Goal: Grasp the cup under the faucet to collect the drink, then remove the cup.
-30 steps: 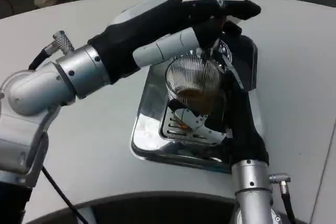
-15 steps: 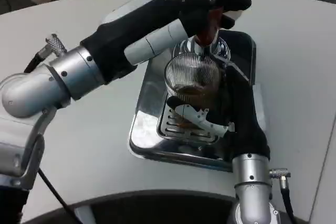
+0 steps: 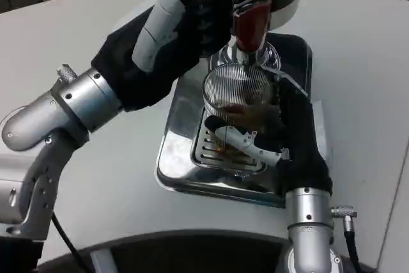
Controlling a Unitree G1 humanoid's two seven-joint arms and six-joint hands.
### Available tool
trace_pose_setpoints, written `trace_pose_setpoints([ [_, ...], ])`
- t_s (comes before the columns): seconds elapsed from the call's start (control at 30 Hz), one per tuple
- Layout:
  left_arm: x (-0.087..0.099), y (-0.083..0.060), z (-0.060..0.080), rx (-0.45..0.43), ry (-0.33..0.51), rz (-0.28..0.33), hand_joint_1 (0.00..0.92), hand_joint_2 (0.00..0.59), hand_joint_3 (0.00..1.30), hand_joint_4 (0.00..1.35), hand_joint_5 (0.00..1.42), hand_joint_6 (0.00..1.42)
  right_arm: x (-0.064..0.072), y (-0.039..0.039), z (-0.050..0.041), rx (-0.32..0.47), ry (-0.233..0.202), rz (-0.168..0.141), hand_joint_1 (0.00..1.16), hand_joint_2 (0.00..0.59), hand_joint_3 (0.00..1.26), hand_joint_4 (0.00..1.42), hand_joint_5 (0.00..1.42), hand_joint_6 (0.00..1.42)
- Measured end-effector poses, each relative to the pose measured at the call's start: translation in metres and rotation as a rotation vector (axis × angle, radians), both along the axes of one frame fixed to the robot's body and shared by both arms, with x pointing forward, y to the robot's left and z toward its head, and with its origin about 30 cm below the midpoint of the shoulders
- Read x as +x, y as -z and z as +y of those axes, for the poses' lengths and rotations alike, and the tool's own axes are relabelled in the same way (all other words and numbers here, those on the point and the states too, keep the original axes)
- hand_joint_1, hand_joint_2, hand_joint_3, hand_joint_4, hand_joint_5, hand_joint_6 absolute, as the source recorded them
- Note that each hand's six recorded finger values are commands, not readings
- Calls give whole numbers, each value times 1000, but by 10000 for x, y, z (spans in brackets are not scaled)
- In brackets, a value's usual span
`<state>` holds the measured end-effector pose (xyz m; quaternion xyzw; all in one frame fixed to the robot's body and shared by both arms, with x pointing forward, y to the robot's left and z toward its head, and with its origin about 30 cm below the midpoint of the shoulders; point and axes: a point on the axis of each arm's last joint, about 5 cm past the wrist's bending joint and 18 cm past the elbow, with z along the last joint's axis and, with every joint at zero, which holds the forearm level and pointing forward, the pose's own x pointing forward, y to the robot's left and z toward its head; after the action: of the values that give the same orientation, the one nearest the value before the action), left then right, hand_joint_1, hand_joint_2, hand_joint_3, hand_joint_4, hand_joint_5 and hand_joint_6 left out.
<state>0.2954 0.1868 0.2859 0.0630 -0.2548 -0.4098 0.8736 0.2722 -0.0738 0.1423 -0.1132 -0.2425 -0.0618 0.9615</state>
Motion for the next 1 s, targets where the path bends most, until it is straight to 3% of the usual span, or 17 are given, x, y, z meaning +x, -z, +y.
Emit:
trace_pose_setpoints([
  [0.33, -20, 4, -16, -11, 37, 7, 0, 48, 111, 0, 54, 0, -40, 6, -20, 4, 6, -8, 981, 159, 638, 694, 759, 626],
  [0.67, -115, -88, -20, -1, 61, -58, 0, 40, 145, 0, 52, 0, -64, -15, -49, 7, 13, -26, 981, 159, 639, 694, 765, 631],
  [1.0, -206, -171, 68, 6, 31, -111, 0, 40, 157, 0, 57, 0, -83, -14, -57, 11, 16, -31, 980, 161, 645, 696, 765, 634],
])
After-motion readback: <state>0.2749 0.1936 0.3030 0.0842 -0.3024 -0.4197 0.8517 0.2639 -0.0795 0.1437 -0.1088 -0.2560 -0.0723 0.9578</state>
